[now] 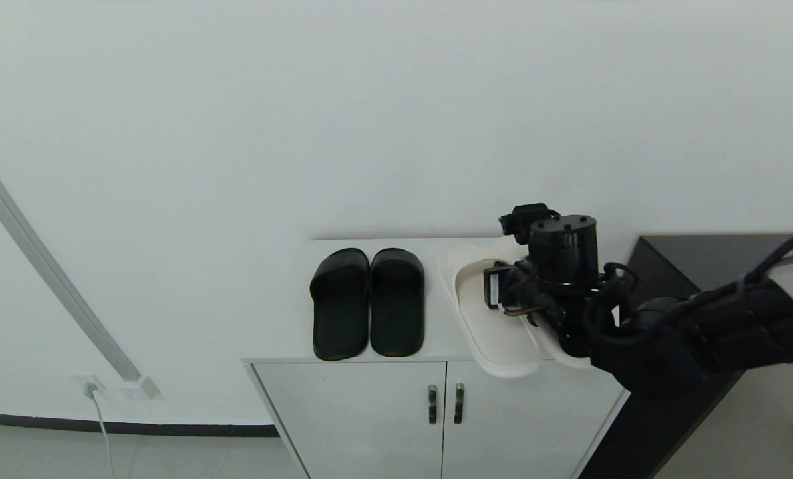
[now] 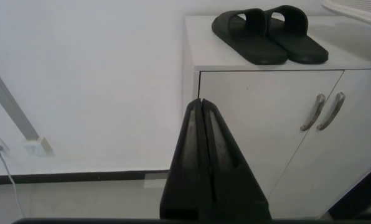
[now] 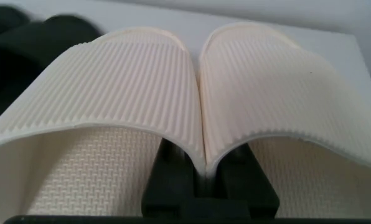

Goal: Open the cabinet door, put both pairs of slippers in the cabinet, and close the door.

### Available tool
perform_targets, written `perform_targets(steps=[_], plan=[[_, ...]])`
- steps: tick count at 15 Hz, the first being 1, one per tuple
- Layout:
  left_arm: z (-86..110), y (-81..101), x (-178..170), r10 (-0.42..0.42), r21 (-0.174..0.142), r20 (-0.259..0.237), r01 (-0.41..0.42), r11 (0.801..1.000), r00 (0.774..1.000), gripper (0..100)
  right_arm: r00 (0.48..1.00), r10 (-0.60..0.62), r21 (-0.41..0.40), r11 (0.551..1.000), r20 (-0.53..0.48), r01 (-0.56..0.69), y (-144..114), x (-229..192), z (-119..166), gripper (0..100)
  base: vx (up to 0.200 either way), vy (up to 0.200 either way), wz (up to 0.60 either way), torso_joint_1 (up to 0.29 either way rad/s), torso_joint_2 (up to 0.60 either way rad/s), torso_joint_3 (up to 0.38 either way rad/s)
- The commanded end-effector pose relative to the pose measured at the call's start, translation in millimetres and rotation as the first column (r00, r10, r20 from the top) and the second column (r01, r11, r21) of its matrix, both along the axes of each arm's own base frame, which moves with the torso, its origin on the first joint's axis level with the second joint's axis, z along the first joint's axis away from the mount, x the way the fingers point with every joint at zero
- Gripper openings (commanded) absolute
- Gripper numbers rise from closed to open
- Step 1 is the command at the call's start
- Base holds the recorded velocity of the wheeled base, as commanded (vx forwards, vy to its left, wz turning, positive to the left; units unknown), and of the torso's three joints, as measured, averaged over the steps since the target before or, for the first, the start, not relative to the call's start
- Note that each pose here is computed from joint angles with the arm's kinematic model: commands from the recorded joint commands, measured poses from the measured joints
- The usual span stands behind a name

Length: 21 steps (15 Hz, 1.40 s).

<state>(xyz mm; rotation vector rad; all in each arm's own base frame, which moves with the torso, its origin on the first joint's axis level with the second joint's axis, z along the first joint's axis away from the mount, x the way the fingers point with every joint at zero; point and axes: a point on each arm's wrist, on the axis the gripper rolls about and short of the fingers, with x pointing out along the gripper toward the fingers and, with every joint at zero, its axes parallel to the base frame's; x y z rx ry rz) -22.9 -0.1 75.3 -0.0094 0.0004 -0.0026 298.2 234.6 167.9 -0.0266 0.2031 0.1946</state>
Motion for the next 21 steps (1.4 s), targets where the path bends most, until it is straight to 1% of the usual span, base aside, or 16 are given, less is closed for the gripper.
perform_targets(steps=[1, 2, 3, 4, 5, 7, 9, 13, 17, 21], plan=[[0.0, 0.0, 0.1, -0.001, 0.000, -0.001, 0.001, 1.000, 1.000, 0, 0.988, 0.155, 0.025, 0.988, -0.005, -0.155, -21.1, -62.7, 19.3, 0, 0.000, 0.000, 0.00, 0.000, 0.00, 0.000], [0.0, 0.0, 0.1, 0.001, -0.001, -0.001, -0.001, 1.000, 1.000, 0, 0.983, 0.184, 0.024, 0.983, -0.016, -0.183, -26.6, -72.4, 18.3, 0, 0.000, 0.000, 0.00, 0.000, 0.00, 0.000], [0.0, 0.0, 0.1, -0.001, 0.002, -0.001, 0.001, 1.000, 1.000, 0, 0.958, 0.280, 0.027, 0.960, -0.054, -0.279, -40.5, -98.4, 11.9, 0, 0.000, 0.000, 0.00, 0.000, 0.00, 0.000], [0.0, 0.0, 0.1, -0.001, 0.002, -0.001, 0.001, 1.000, 1.000, 0, 0.944, 0.322, 0.032, 0.947, -0.075, -0.320, -48.5, -109.2, 7.7, 0, 0.000, 0.000, 0.00, 0.000, 0.00, 0.000], [0.2, 0.0, 0.1, 0.001, 0.002, 0.000, -0.001, 1.000, 1.000, 0, 0.927, 0.366, 0.040, 0.930, -0.084, -0.364, -57.9, -122.8, 5.7, 0, 0.000, 0.000, 0.00, 0.000, 0.00, 0.000], [0.0, 0.0, 0.1, 0.001, 0.002, -0.001, -0.001, 1.000, 1.000, 0, 0.896, 0.439, 0.072, 0.898, -0.069, -0.435, -66.8, -139.5, 5.0, 0, 0.000, 0.000, 0.00, 0.000, 0.00, 0.000], [0.0, 0.0, 0.1, 0.001, 0.002, -0.001, -0.001, 1.000, 1.000, 0, 0.889, 0.453, 0.081, 0.890, -0.059, -0.448, -67.3, -140.4, 4.3, 0, 0.000, 0.000, 0.00, 0.000, 0.00, 0.000], [0.0, 0.0, 0.1, 0.001, 0.002, -0.001, -0.001, 1.000, 1.000, 0, 0.885, 0.458, 0.070, 0.888, -0.079, -0.454, -68.5, -142.6, -1.5, 0, 0.000, 0.000, 0.00, 0.000, 0.00, 0.000], [0.2, 0.0, 0.1, 0.001, 0.002, 0.000, -0.001, 1.000, 1.000, 0, 0.883, 0.459, 0.061, 0.889, -0.097, -0.455, -68.8, -142.9, -6.4, 0, -0.200, 0.000, 0.00, 0.012, 0.00, 0.002], [0.0, 0.0, 0.1, 0.001, 0.002, -0.001, -0.001, 1.000, 1.000, 0, 0.876, 0.470, 0.051, 0.883, -0.108, -0.467, -69.5, -144.3, -9.3, 0, 0.000, 0.000, 0.00, 0.000, 0.00, 0.000]])
